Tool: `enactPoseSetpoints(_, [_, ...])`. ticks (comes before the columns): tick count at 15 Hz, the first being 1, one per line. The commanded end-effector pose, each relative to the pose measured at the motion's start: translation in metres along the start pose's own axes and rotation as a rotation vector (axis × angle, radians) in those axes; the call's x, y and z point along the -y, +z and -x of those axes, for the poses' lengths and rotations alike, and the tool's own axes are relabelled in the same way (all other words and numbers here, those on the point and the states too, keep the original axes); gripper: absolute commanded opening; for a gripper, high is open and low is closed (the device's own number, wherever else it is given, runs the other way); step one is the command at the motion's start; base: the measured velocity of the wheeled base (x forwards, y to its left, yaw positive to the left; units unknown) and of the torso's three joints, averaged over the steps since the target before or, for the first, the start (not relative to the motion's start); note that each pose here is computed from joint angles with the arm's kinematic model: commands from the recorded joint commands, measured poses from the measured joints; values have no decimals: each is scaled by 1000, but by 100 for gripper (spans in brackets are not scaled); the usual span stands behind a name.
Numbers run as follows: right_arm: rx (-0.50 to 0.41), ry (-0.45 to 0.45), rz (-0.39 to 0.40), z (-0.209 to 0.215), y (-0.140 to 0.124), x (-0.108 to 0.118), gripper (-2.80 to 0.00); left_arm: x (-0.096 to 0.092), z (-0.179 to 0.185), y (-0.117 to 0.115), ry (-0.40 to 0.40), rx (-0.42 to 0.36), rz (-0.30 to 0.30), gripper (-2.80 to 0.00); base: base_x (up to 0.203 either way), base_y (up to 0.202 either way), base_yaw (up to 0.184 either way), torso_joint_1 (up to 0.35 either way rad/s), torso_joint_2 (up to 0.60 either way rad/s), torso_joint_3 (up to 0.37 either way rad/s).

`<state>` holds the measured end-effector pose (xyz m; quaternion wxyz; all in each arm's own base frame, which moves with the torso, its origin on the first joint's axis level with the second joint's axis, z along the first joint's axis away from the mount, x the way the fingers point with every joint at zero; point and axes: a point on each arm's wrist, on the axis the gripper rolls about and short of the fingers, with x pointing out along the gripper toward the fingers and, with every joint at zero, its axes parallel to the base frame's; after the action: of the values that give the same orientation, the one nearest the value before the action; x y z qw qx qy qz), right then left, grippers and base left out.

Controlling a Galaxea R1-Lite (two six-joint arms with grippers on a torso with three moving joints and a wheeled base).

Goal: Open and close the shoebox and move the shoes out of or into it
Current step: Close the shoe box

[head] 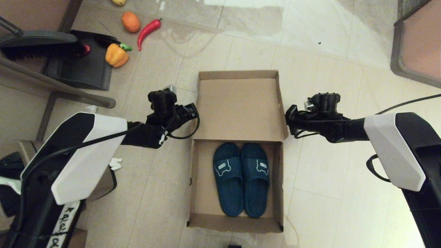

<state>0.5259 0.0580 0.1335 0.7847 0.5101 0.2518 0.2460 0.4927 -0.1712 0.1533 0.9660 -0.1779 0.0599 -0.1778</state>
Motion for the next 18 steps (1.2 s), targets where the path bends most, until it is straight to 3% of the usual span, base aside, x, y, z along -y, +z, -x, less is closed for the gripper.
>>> enactPoseSetpoints(1, [2, 23, -28, 2, 4, 1, -280, 7, 0, -1, -17, -1, 2, -280, 0, 0, 0, 0, 0, 0])
enactPoseSetpoints(5, [13, 135, -144, 19, 26, -5, -280, 28, 10, 15, -58, 9, 2, -280, 0, 0, 0, 0, 0, 0])
enactPoseSetpoints(8, [-30, 249, -197, 33, 40, -16, -280, 33, 15, 26, -70, 33, 1, -280, 0, 0, 0, 0, 0, 0])
enactPoseSetpoints(12, [-150, 318, -173, 50, 52, -25, -280, 43, 27, 49, -91, 78, 0, -280, 0, 0, 0, 0, 0, 0])
enactPoseSetpoints(18, [-244, 342, -134, 69, 62, -39, -280, 52, 40, 71, -133, 110, -3, -280, 0, 0, 0, 0, 0, 0])
